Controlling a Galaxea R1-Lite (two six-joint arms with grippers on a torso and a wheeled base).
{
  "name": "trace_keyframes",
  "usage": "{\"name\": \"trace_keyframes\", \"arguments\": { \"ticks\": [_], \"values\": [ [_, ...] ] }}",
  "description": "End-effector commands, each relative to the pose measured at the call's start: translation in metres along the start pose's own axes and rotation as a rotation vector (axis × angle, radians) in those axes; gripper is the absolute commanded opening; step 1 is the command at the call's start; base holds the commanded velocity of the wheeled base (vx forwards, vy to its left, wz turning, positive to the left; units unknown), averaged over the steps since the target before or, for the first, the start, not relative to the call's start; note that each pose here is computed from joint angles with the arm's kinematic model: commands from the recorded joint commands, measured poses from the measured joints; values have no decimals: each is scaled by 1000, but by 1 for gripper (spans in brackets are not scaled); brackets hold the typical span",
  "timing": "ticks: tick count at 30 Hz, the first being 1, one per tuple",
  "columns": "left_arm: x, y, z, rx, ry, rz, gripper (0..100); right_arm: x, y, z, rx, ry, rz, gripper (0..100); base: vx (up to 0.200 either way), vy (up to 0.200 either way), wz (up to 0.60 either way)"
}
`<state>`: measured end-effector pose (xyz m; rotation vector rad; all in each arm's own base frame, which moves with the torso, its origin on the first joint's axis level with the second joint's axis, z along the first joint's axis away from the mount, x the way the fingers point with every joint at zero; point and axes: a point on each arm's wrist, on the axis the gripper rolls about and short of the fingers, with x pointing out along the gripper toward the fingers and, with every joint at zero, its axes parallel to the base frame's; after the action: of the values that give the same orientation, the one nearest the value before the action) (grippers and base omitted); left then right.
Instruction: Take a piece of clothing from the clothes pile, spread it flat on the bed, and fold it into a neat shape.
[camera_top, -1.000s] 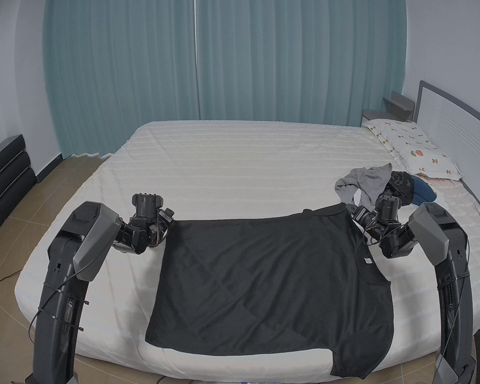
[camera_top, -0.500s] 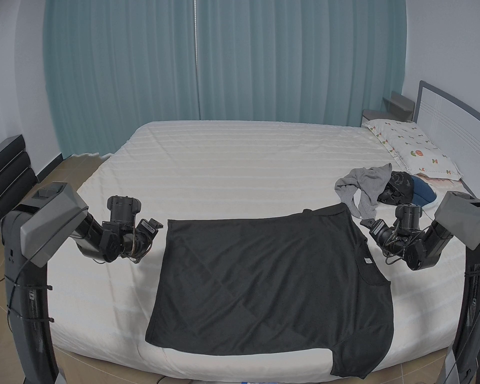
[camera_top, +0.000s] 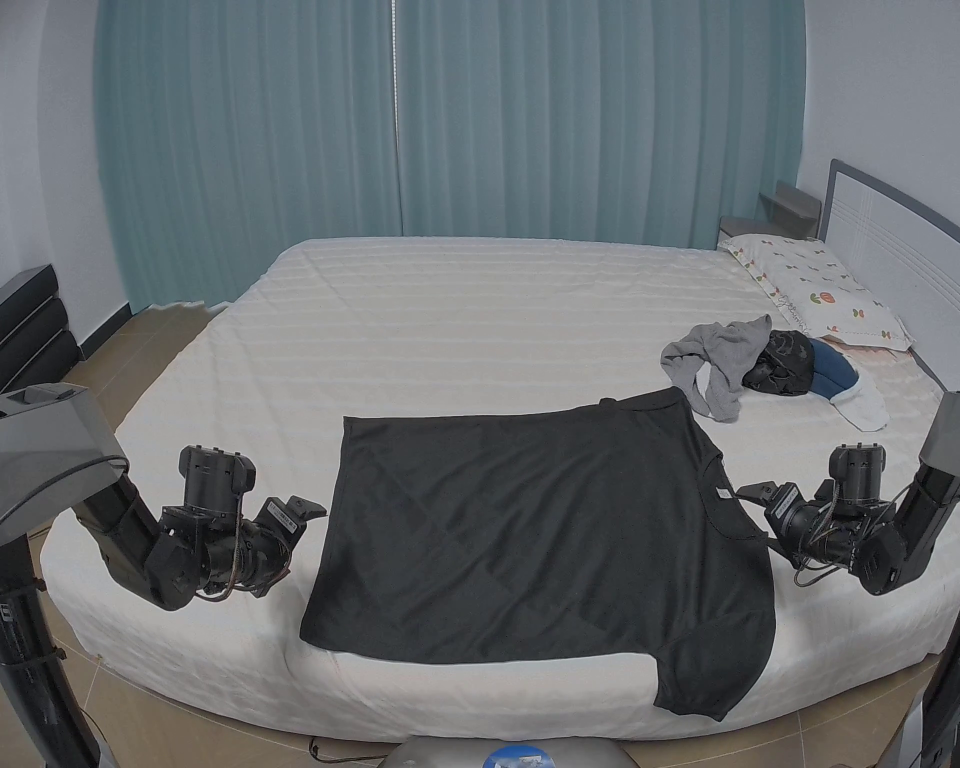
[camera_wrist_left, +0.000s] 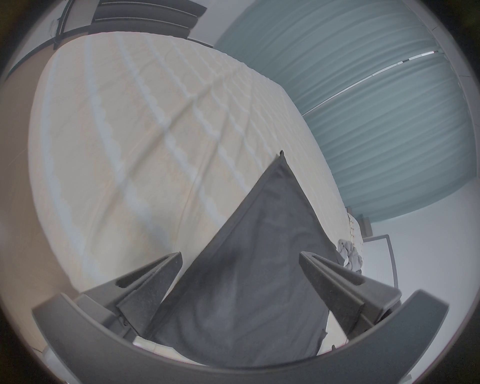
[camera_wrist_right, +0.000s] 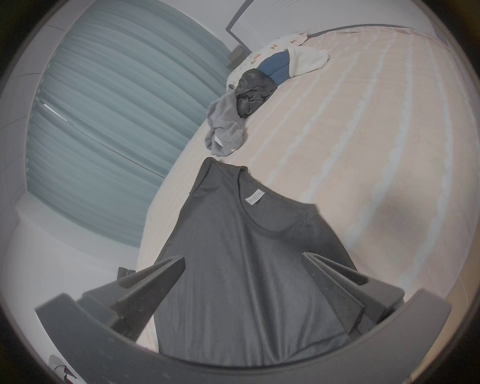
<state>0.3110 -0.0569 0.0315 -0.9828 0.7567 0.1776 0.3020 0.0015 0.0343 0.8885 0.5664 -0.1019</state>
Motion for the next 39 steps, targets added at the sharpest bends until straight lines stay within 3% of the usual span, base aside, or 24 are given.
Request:
{"name": "trace_keyframes", "arguments": {
  "ticks": [1, 8, 21, 32, 39],
  "values": [
    [-8, 1, -6, 3, 20, -11, 100, -13, -2, -6, 2, 16, 18, 100, 0, 0, 0],
    [-11, -3, -7, -50, 47, -38, 100, -13, -2, -10, 17, 34, 20, 100, 0, -143, 0],
    [-12, 1, -12, -36, 61, -23, 100, -14, -3, -12, 31, 40, 17, 100, 0, -200, 0],
    [-14, 2, -12, -32, 53, -16, 100, -16, -7, -16, 33, 58, 2, 100, 0, 0, 0],
    [-39, 10, -5, 52, 16, -7, 100, -21, -8, -39, -20, 158, -6, 100, 0, 0, 0]
  ]
}}
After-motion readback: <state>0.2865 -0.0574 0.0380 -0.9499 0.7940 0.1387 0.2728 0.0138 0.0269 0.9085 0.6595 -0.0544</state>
